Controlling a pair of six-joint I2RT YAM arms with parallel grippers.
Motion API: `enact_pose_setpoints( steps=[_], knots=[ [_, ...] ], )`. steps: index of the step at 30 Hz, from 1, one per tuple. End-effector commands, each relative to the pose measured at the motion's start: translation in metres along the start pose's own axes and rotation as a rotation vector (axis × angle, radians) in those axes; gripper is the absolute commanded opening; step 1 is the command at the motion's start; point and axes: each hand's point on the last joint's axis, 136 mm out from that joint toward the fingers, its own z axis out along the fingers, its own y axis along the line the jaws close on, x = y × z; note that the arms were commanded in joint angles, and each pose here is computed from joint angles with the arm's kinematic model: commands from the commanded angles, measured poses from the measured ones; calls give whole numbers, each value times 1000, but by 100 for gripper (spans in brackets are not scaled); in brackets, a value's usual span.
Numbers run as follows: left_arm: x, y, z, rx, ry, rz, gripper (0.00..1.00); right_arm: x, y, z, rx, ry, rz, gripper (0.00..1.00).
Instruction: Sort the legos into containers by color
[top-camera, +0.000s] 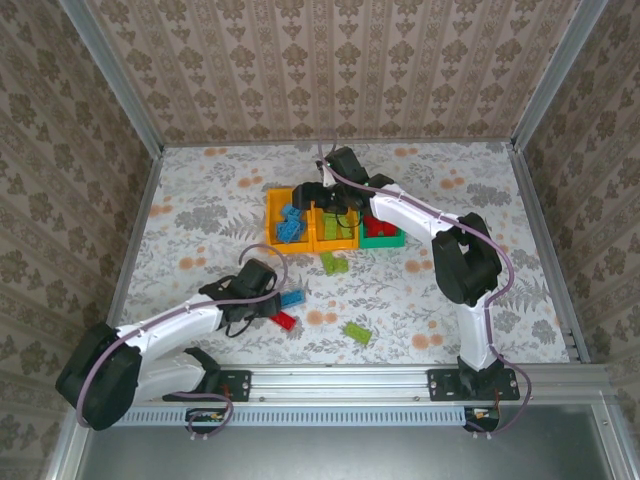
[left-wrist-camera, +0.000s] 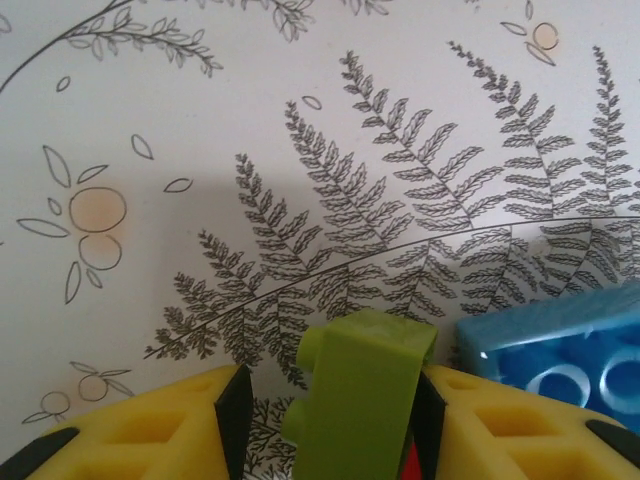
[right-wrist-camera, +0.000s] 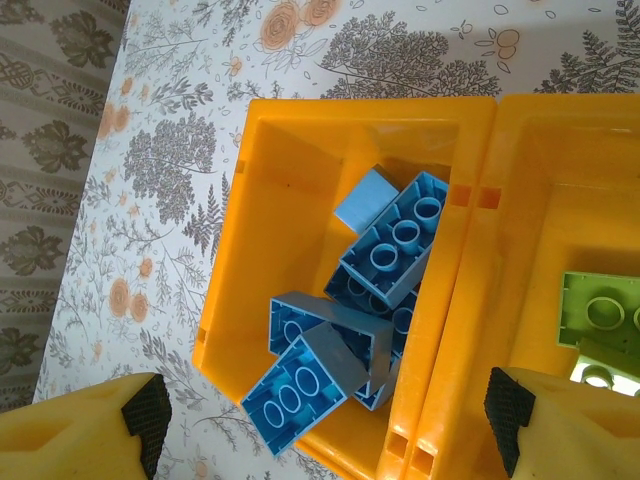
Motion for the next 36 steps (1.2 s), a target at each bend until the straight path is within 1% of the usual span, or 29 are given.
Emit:
enact_pose_setpoints(
  steps=[1,11,13,18,22,26,29,32,35,36],
  knots=[
    [6,10,1,-34,15,-29,48,-9,6,-17,-2,-33,-20,85],
    [-1,-4,7,23,2,-20,42,-7,2,-18,9,-28,-19,85],
    [-3,-6,8,25,5,-14,39,-7,2,-18,10,-29,-21,85],
    [-6,-8,10,19,15,-5,29,-8,6,-25,3,-35,-31,86],
    [-16,-12,2,25,-20,-1,26,-10,9,-39,2,-63,-48,86],
    [-42,-26,-18,63,-98,24,24,-11,9,-64,22,-122,-77,86],
    [-72,-45,-34,103,-168,67,24,-1,-4,-84,87,-146,-107,87],
    [-104,-71,-44,146,-210,121,25,18,-23,-98,152,-144,-135,87],
    [-135,-105,-46,206,-217,183,25,47,-47,-106,216,-109,-134,87],
    [-143,-115,-41,219,-210,203,25,57,-55,-107,236,-94,-117,87]
  ],
)
